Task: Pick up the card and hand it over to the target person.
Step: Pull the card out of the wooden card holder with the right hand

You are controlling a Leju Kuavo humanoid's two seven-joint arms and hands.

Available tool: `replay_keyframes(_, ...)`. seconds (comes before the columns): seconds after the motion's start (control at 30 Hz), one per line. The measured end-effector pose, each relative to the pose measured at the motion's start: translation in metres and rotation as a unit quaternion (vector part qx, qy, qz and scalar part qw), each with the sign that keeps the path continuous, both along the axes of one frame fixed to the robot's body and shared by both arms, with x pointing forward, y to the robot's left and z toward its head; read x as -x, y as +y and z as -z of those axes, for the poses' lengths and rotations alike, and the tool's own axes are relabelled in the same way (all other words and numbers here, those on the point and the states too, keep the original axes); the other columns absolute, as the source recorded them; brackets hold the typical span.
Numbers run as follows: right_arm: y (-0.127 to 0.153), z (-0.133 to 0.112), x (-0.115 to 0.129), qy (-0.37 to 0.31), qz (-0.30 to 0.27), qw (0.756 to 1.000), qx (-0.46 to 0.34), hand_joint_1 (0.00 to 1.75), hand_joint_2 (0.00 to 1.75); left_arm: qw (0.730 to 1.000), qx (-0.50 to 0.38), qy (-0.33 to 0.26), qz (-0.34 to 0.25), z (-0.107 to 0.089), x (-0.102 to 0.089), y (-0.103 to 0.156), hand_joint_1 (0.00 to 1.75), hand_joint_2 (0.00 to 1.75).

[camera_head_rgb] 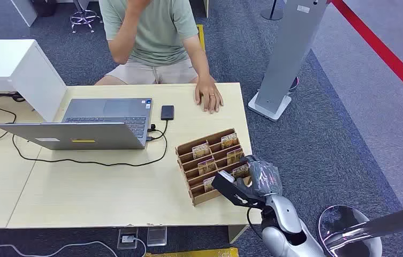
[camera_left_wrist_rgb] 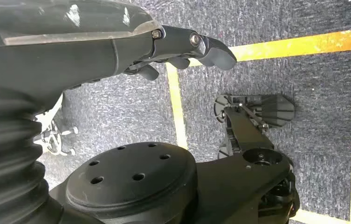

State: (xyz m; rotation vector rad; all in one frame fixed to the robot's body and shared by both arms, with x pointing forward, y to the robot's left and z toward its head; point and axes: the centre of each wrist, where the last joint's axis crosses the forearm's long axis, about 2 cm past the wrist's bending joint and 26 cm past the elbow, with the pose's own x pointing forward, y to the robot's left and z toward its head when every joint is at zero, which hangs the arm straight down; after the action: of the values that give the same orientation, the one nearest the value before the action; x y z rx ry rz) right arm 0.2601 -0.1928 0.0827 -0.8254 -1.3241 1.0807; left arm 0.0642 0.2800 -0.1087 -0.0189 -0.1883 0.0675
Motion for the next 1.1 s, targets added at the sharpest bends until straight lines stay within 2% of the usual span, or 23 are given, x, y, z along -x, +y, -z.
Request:
replay_keyframes(0.13, 0.0005, 0.0004, -0.0011, 0.001, -0.001, 1.000, -0.003, 0.85, 1.75, 1.000, 0.000, 0.001, -0.001, 0.0000, 0.0001, 0.0006, 0.00, 1.75)
replay_keyframes(0.27, 0.0011, 0.0006, -0.0018, 0.003, 0.000, 1.000, -0.006, 1.21, 1.75, 1.000, 0.000, 0.001, -0.002, 0.0001, 0.0002, 0.0009, 0.00, 1.75)
replay_keyframes(0.33, 0.0011, 0.0007, -0.0019, 0.004, 0.001, 1.000, -0.007, 1.30, 1.75, 1.000, 0.000, 0.001, -0.003, 0.0001, 0.0002, 0.0010, 0.00, 1.75)
replay_keyframes(0.9, -0.0018, 0.0002, 0.0011, 0.006, 0.010, 1.000, -0.020, 1.33, 1.75, 1.000, -0.003, -0.003, 0.000, 0.0001, -0.0001, 0.0042, 0.00, 1.75)
replay_keyframes(1.1, -0.0051, -0.0041, 0.0043, -0.039, 0.008, 0.995, -0.087, 1.33, 1.75, 1.000, -0.004, -0.001, -0.004, 0.0000, -0.0003, 0.0033, 0.00, 1.75)
